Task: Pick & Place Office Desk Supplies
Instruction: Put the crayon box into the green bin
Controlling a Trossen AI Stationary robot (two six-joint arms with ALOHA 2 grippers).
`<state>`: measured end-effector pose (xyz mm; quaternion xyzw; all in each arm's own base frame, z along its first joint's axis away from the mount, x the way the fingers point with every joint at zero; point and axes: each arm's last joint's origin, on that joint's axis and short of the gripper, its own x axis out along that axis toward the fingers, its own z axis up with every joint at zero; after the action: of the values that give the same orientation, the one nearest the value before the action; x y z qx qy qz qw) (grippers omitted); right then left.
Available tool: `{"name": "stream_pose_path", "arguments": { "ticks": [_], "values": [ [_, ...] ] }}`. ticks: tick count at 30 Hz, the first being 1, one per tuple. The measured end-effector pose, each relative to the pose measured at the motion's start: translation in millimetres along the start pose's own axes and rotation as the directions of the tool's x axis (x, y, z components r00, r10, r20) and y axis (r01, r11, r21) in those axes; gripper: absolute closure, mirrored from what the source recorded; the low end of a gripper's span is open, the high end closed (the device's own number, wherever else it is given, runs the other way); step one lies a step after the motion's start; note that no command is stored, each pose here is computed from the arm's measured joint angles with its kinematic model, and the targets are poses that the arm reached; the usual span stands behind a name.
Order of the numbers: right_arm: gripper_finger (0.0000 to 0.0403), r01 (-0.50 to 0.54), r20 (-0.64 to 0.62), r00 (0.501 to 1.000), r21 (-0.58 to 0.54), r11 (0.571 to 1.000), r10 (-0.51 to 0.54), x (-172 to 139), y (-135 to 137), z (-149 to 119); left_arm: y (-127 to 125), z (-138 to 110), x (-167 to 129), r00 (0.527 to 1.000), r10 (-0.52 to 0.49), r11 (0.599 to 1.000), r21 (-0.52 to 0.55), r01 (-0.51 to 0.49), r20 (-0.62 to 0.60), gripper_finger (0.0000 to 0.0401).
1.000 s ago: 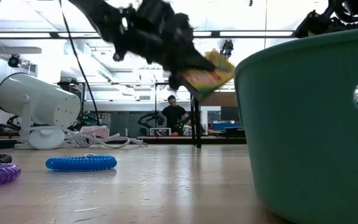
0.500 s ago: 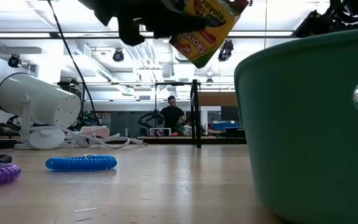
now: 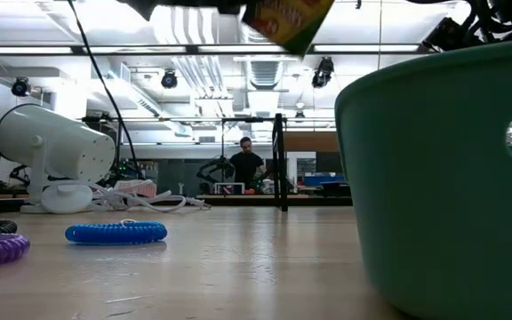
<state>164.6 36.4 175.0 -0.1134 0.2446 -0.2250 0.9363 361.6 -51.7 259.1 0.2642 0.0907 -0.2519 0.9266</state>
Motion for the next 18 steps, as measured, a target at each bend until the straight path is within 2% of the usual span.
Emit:
{"name": "stream_pose_path", "arguments": {
  "ticks": [7, 11, 15, 18],
  "values": [
    [0.0335, -0.001, 0.002, 1.0, 0.002, 1.0, 0.001, 0, 0, 0, -25, 16, 23, 0.992, -0.011, 0.999, 0.049, 0.005, 0.125, 0.0283],
    [0.0335, -0.001, 0.002, 1.0, 0.002, 1.0, 0.001, 0, 0, 0, -35, 16, 35, 0.994, 0.082, 0.996, 0.033, -0.085, 0.065, 0.0283],
    [0.0335, -0.001, 0.003, 1.0, 0.003, 1.0, 0.001, 0, 0, 1, -30, 20, 50, 0.983, 0.184, 0.976, -0.118, -0.181, 0.017, 0.0283],
    [0.0335, -0.002, 0.005, 1.0, 0.005, 1.0, 0.002, 0, 0, 1, -26, 26, 62, 0.984, 0.177, 0.959, -0.229, -0.165, 0.03, 0.0283]
  ]
}}
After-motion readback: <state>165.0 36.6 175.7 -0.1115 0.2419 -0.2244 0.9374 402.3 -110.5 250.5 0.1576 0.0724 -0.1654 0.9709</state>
